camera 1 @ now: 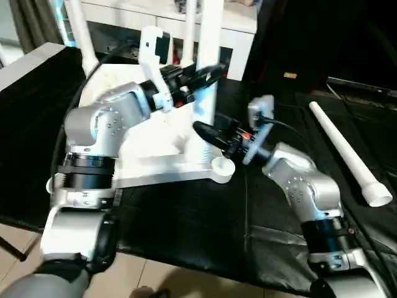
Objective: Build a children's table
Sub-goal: Insert table leg to table base
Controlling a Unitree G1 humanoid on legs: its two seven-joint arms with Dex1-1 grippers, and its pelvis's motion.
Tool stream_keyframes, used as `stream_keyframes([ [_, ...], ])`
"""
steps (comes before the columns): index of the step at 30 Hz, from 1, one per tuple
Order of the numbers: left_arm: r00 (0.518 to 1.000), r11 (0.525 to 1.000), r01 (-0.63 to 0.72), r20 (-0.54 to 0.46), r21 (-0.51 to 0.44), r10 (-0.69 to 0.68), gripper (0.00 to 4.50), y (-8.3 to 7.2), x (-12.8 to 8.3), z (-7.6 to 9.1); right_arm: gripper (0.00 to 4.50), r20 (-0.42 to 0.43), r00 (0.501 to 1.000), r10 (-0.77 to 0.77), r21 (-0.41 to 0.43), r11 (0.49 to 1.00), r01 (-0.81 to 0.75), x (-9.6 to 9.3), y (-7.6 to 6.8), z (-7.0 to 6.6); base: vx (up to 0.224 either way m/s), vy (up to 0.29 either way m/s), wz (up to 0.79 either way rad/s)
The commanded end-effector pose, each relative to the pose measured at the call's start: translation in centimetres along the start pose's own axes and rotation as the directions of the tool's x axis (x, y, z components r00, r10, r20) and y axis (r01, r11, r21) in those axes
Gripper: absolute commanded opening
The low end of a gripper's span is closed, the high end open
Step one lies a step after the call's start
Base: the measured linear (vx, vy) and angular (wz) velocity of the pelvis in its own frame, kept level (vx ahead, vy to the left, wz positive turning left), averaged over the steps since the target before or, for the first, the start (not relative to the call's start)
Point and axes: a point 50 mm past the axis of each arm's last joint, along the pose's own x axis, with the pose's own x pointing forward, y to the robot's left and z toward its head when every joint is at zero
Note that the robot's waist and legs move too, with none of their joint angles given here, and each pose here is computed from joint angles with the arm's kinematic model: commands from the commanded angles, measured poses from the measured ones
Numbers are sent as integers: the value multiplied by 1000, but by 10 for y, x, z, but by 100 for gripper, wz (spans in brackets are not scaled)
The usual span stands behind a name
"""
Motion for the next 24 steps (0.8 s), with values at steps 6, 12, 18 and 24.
stream_keyframes([
  [6,993,988,115,-25,99,-113,182,-18,4,8,353,-29,994,106,107,989,-102,0,-3,13,0,0,0],
  [12,983,976,179,-52,128,-173,182,-26,4,8,353,-84,981,175,141,977,-162,-1,-1,12,0,0,0],
  [18,980,971,195,-66,135,-188,182,-28,4,7,316,-130,971,200,151,972,-180,-2,-2,11,0,0,0],
  [24,972,966,232,-57,112,-227,182,-33,4,8,271,-132,967,219,164,967,-196,-2,0,10,0,0,0],
])
